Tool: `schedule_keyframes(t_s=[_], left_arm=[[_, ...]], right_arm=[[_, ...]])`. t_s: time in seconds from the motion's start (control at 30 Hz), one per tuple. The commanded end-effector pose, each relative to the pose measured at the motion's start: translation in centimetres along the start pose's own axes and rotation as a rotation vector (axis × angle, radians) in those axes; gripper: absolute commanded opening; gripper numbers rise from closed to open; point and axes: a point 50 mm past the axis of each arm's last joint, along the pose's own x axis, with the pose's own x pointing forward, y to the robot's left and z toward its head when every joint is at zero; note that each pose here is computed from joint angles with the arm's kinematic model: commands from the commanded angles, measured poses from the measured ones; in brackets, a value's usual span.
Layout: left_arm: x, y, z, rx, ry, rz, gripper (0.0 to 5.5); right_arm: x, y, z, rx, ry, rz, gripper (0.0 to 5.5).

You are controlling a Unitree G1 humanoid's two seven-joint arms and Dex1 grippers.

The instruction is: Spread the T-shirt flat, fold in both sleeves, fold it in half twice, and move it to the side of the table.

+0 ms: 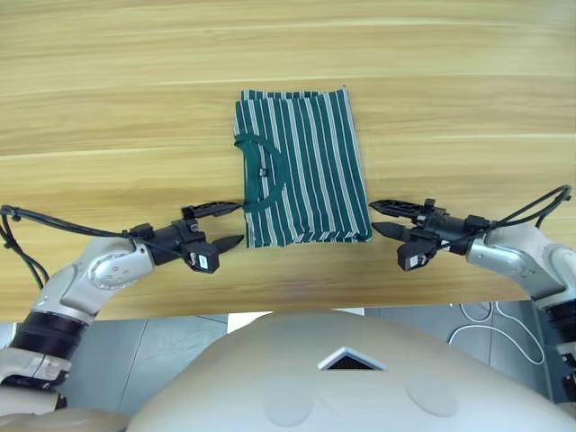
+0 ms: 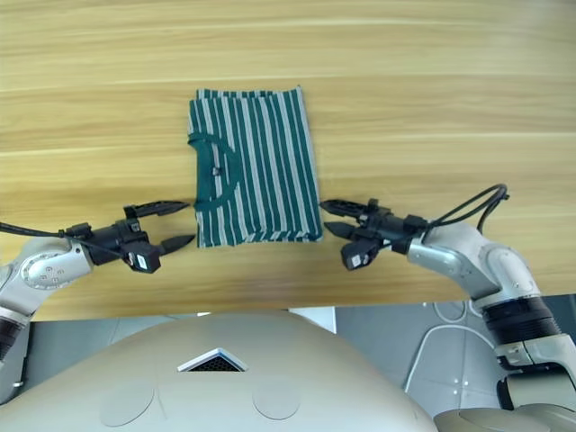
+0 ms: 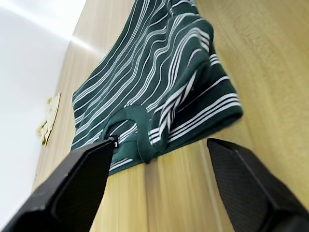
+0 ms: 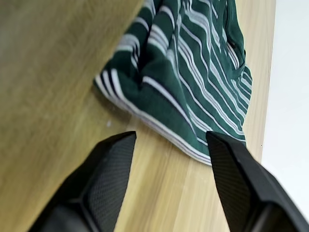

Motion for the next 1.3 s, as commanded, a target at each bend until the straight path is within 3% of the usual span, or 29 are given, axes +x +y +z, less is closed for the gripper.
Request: schedule_keyframes(t_s=[0.03,0.3,0.53,0.73,1.07,1.3], left_arm=[[0.7,-2.2,-1.1,-0.013,0.048,-0.182,3.60],[0.9,-4.5,0.9,-0.043,-0.068,-0.331,3.60],[2.0,-3.9,1.0,-0.020,-0.098,-0.336,3.60],[2.0,-3.0,-1.3,0.004,-0.003,-0.307,3.63],[1.6,-3.4,-1.5,0.019,0.003,-0.343,3.63],[2.3,-3.2,-1.8,0.027,-0.010,-0.330,2.55]], right_arm=[[0.5,0.8,0.4,0.006,-0.024,0.050,2.70],[0.4,0.8,1.1,0.010,-0.079,0.078,2.70],[0.6,0.7,1.1,0.008,-0.091,0.076,2.70],[0.6,0.6,0.7,0.010,-0.068,0.065,2.42],[1.1,0.8,0.5,0.015,-0.066,0.055,2.42],[1.6,0.9,0.5,0.016,-0.079,0.057,1.30]])
